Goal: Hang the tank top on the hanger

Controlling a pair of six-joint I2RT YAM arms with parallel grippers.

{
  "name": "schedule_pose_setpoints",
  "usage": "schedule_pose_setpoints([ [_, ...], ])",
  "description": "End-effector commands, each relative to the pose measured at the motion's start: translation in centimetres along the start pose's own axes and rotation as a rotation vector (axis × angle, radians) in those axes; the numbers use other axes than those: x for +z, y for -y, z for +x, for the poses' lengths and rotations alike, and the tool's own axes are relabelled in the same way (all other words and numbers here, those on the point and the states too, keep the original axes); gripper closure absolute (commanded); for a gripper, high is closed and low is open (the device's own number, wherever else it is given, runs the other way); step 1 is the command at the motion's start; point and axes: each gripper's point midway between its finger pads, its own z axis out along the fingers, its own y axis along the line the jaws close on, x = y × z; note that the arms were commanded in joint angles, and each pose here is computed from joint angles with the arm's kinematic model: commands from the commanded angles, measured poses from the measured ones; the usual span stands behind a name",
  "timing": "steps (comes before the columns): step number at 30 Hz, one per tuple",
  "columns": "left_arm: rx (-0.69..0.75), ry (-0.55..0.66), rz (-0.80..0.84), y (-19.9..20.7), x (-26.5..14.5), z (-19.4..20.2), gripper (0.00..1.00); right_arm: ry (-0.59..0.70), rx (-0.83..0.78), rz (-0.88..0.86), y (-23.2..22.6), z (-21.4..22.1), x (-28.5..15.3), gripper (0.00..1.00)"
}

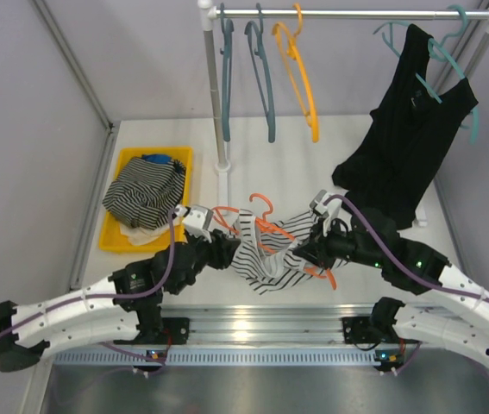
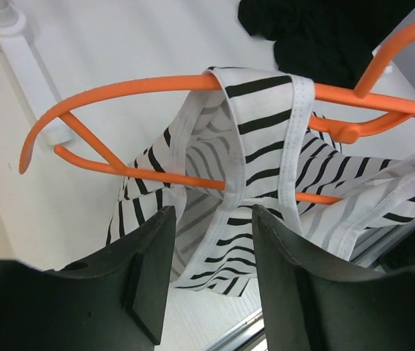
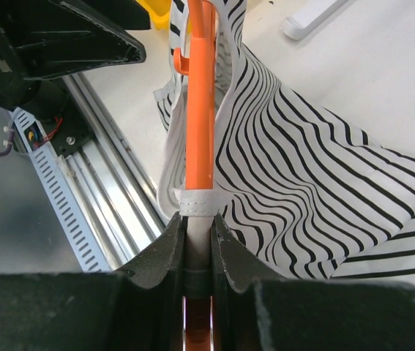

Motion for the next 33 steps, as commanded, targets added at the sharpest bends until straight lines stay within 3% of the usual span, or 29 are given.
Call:
schedule_pose_setpoints([
  [1, -0.093, 0.055, 0.115, 1.4, 0.8, -1.5, 0.48, 0.12, -0.012, -0.04, -1.3, -3.6, -1.3, 1.0],
  [10, -0.133, 0.086, 0.342, 3.3, 1.0, -2.0, 0.48, 0.117, -0.007, -0.04, -1.2, -3.3, -1.2, 1.0],
  [16, -0.138, 0.067, 0.369, 3.3, 1.8, -1.2, 0.53, 0.129, -0.005, -0.043, -1.3, -3.4, -1.3, 1.0],
  [23, -0.14, 0.075, 0.364, 3.1, 2.1, -1.2, 0.72, 0.139, -0.01, -0.046, -1.4, -3.6, -1.7, 1.0],
  [24, -0.137, 0.075, 0.36, 3.1, 2.2, -1.3, 0.81, 0.141, -0.008, -0.044, -1.4, -3.6, -1.8, 1.0],
  [28, -0.126, 0.093, 0.363, 3.5, 1.4, -3.0, 1.0, 0.147, -0.01, -0.036, -1.2, -3.7, -2.1, 1.0],
  [33, -0.104, 0.179, 0.322, 3.7, -0.3, -8.4, 1.0, 0.147, -0.014, -0.032, -1.2, -3.5, -2.4, 1.0],
])
